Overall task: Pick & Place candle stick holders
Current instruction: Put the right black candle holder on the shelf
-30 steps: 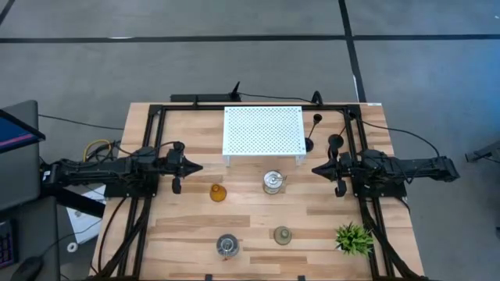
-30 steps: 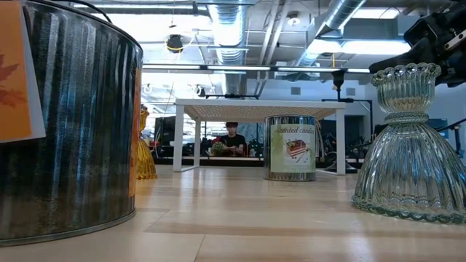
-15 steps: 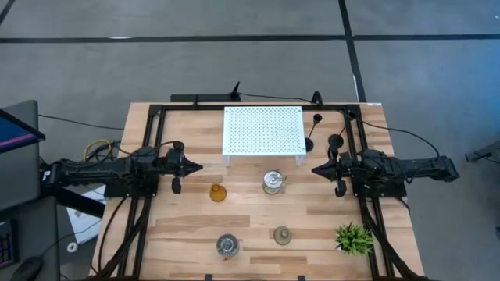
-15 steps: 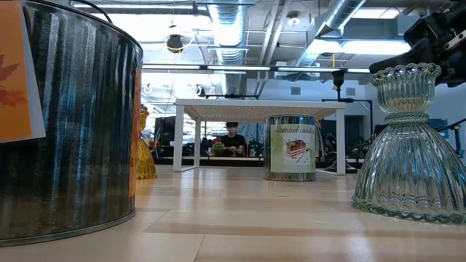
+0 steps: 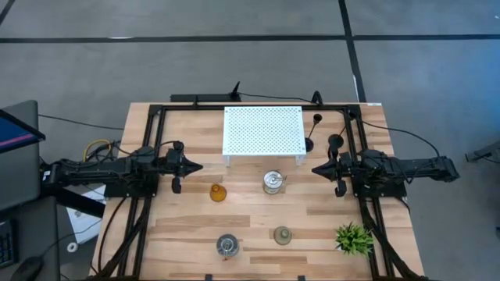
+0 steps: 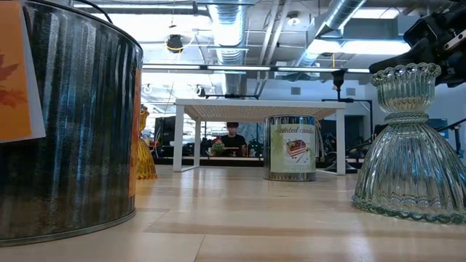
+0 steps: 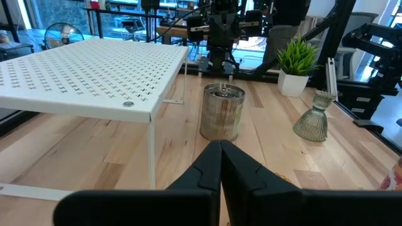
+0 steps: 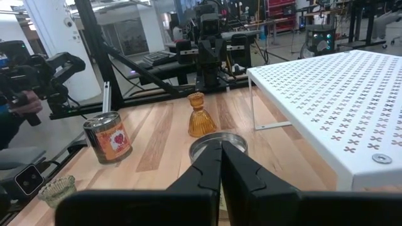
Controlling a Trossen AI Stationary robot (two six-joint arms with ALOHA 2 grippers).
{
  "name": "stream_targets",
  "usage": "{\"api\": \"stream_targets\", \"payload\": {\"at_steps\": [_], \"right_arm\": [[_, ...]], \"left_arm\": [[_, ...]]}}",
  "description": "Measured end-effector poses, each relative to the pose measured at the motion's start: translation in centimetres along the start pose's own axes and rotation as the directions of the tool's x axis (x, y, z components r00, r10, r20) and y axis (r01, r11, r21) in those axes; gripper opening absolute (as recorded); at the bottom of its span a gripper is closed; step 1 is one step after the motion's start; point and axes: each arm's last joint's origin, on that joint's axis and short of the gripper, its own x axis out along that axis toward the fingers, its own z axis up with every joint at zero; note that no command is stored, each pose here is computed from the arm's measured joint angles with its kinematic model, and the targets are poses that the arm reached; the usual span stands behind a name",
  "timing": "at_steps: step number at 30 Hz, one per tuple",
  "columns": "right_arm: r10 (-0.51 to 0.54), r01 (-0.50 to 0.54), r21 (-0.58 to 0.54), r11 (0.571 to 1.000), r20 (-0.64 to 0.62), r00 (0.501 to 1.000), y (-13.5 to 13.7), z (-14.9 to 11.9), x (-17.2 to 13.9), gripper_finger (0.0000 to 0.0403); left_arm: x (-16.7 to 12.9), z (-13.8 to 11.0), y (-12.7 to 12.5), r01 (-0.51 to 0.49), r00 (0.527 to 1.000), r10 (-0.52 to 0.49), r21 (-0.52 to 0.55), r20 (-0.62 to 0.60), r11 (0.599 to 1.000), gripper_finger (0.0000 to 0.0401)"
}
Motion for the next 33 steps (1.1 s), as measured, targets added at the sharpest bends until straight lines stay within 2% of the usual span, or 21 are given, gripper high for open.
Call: {"api": "stream_targets", "payload": {"at_steps": [8,13,18,23,31,33], "right_arm": [[0.002,-0.002,0.000,1.000,0.015,1.000,0.0,0.1,0.0,0.0000],[0.017,-0.017,-0.004,1.000,0.132,0.991,0.2,1.5,-0.1,0.0000],[-0.123,0.123,0.004,0.992,0.125,0.985,0.1,3.1,-0.7,0.0000],[-0.297,0.292,0.079,0.953,0.065,0.953,0.0,4.8,-1.7,0.0000],[-0.290,0.280,0.110,0.954,0.100,0.952,0.6,7.9,-3.2,0.0000],[-0.328,0.316,0.125,0.940,0.085,0.941,0.5,8.3,-3.6,0.0000]], "left_arm": [[0.0,0.0,0.0,0.000,1.000,0.000,0.000,0.004,1.000,0.0006],[0.0,0.1,0.0,0.000,1.000,0.000,0.006,0.007,1.000,0.0006],[0.0,0.1,0.0,-0.001,1.000,0.000,0.010,0.007,1.000,0.0006],[0.0,0.1,0.0,-0.001,1.000,0.000,0.012,0.008,1.000,0.0006],[0.0,0.1,0.0,-0.001,1.000,0.001,0.012,0.008,1.000,0.0006],[0.0,0.1,0.0,-0.001,1.000,0.000,0.012,0.008,1.000,0.0006]]}}
